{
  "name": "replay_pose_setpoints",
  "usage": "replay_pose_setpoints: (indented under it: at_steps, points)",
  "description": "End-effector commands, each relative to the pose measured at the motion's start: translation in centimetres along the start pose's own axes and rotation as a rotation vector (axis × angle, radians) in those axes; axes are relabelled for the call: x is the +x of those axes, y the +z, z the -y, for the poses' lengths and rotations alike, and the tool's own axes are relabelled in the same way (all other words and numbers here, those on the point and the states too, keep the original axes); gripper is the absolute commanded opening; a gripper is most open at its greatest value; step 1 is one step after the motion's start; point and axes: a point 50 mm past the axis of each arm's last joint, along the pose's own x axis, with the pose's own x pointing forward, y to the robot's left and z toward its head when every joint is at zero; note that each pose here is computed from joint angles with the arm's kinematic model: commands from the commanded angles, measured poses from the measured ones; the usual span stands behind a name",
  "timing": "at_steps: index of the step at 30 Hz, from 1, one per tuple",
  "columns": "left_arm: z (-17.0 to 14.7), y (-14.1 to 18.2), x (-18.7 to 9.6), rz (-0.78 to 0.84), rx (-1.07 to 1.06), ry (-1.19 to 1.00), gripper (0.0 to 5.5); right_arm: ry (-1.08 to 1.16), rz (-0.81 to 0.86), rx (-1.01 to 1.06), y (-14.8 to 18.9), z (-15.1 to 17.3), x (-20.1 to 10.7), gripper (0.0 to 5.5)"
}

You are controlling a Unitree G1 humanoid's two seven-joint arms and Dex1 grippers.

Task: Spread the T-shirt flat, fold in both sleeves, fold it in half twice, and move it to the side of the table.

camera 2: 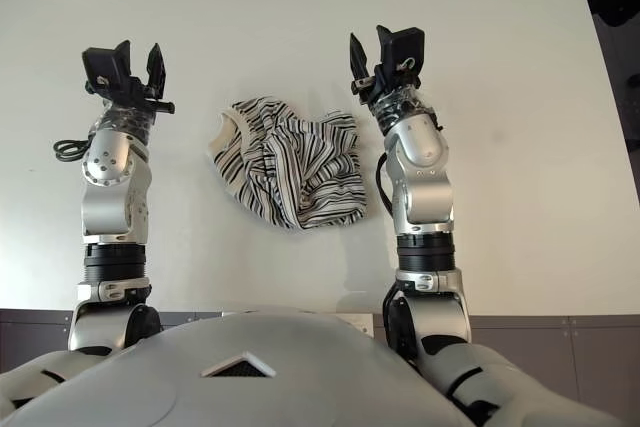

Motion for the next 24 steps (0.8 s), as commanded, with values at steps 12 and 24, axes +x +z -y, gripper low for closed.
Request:
replay_pose_setpoints:
  at_steps: [12, 24]
  points:
    - [2.4, -0.3, -0.9, -0.014, -0.031, -0.018, 2.12, 0.12, -0.045, -0.022, 0.6, -0.3, 0.0, 2.02]
    - [3.4, 0.9, -0.9, 0.017, 0.001, -0.09, 2.12, 0.249, -0.1, -0.057, -0.1, -1.6, -0.5, 2.02]
